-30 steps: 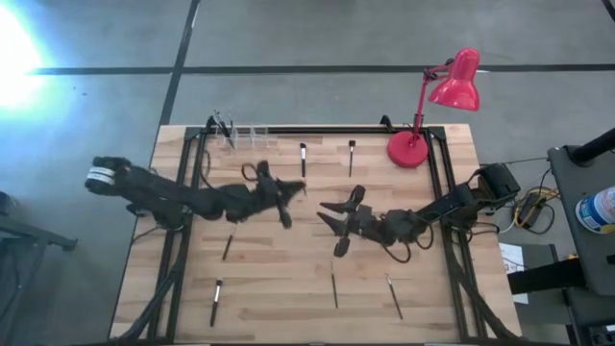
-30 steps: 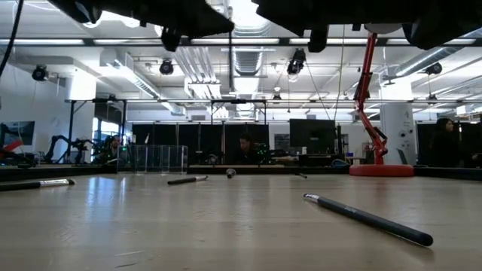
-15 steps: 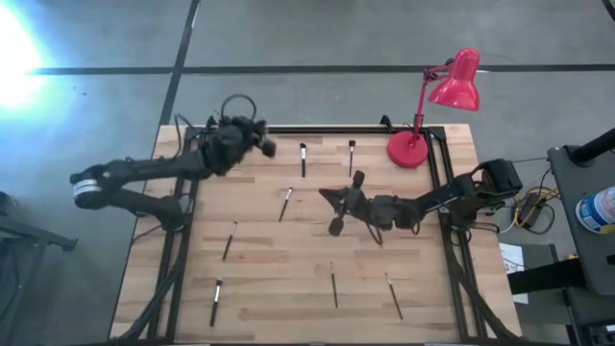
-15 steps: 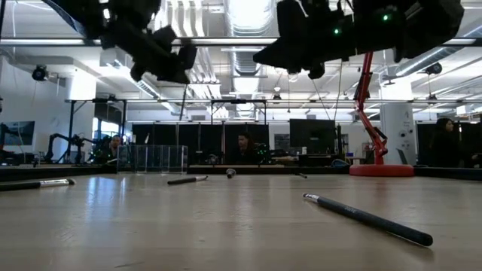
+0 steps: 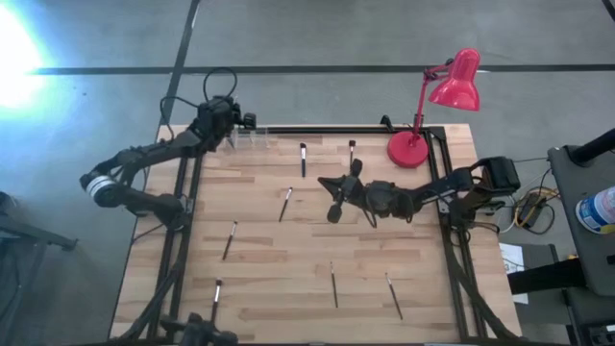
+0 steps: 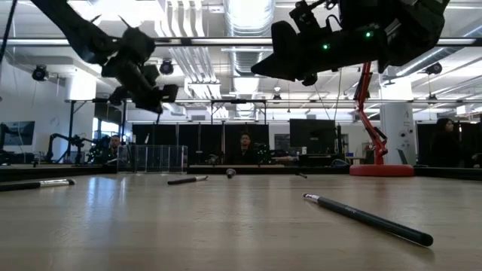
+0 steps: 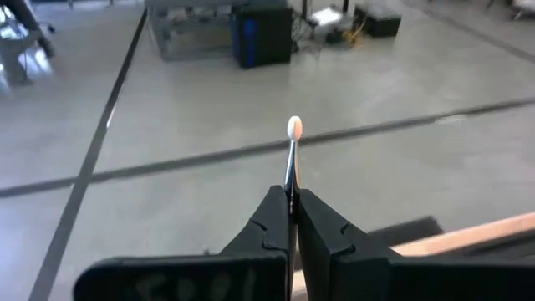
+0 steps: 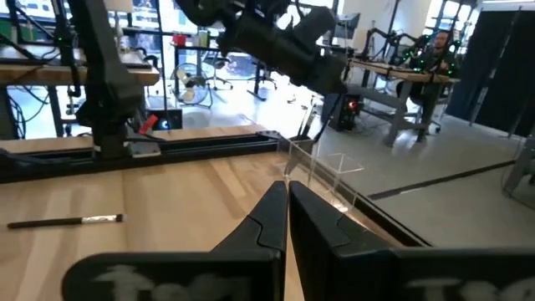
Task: Pick & Place Makeup Brushes
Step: Put the lip brush into the transparent organizer
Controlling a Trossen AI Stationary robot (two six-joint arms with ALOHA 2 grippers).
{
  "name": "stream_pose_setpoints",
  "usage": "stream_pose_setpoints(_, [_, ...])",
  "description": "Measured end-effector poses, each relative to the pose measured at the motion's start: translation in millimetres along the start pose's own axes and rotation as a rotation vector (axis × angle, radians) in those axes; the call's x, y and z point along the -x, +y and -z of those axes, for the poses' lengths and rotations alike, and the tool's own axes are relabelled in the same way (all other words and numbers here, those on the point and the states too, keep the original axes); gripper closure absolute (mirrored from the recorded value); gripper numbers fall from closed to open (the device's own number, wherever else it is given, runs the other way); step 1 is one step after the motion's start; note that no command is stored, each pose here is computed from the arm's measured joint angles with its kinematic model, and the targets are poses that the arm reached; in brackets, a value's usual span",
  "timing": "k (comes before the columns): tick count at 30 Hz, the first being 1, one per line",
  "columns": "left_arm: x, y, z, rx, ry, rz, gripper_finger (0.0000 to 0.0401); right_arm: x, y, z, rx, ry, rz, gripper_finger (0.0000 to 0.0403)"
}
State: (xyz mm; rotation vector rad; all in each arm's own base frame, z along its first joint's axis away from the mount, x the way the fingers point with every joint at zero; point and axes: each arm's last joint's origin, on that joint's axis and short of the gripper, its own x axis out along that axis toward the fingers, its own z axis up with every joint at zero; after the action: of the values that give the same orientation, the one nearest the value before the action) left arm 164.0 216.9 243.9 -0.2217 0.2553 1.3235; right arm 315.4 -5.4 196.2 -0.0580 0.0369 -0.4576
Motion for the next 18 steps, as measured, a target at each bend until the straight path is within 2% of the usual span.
stream_pose_setpoints(9, [-27, 1, 24, 0.008, 0.106, -0.016, 0.0396, -8, -13, -3, 0.002, -0.01, 0.0, 0.0394])
stream_pose_setpoints(18, [-34, -1, 32, 0.046, 0.143, -0.014, 0.0396, -10, -14, -4, 0.005, -0.013, -0.018, 0.0394])
